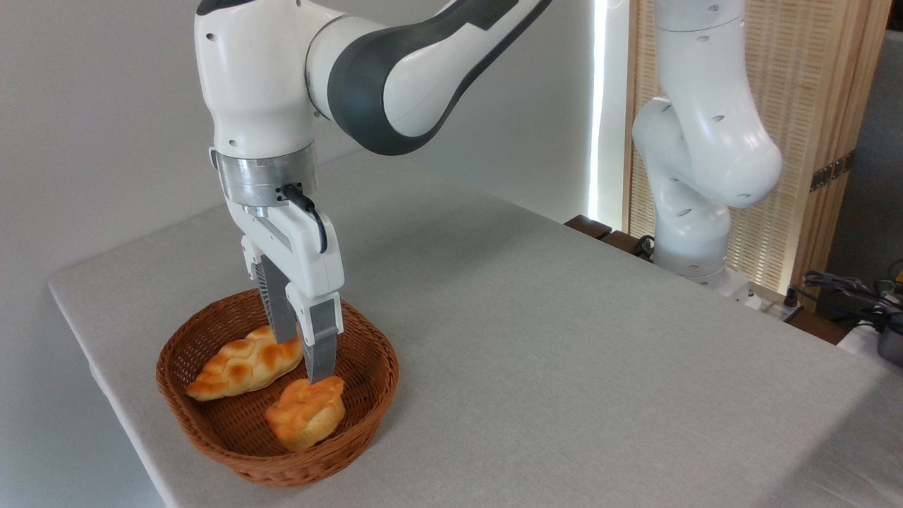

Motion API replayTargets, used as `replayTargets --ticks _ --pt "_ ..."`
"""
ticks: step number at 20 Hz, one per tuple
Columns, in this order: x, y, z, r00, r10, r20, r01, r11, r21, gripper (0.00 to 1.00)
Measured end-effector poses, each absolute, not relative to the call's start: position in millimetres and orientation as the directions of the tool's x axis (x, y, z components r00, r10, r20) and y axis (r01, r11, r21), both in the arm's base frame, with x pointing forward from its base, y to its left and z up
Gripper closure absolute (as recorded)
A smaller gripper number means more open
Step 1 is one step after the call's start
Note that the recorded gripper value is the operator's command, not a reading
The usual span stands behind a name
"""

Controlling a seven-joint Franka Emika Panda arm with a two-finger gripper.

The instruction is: Put bread into the basket

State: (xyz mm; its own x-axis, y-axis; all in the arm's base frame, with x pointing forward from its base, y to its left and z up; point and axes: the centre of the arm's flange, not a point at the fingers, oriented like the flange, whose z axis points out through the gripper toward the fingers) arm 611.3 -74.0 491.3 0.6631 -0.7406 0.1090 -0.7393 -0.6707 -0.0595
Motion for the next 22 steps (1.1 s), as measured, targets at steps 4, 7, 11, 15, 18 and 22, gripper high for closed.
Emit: replayTargets --ticks 4,7,11,15,18,22 --pt "612 -73 505 0.663 -0.738 0.125 -0.736 -0.673 -0.071 0.0" --pt "603 -67 535 0.673 -0.733 0.098 -0.733 -0.679 -0.037 0.0" --pt "590 -56 586 0.686 -0.723 0.08 -0.725 -0.688 -0.004 0.0" --pt "578 -60 610 0.704 -0.702 0.103 -0.706 -0.708 -0.003 0.0" --pt "564 -50 626 0.716 -0.69 0.105 -0.695 -0.719 0.013 0.0" --pt "555 -52 634 0.716 -0.689 0.111 -0.696 -0.717 0.039 0.0"
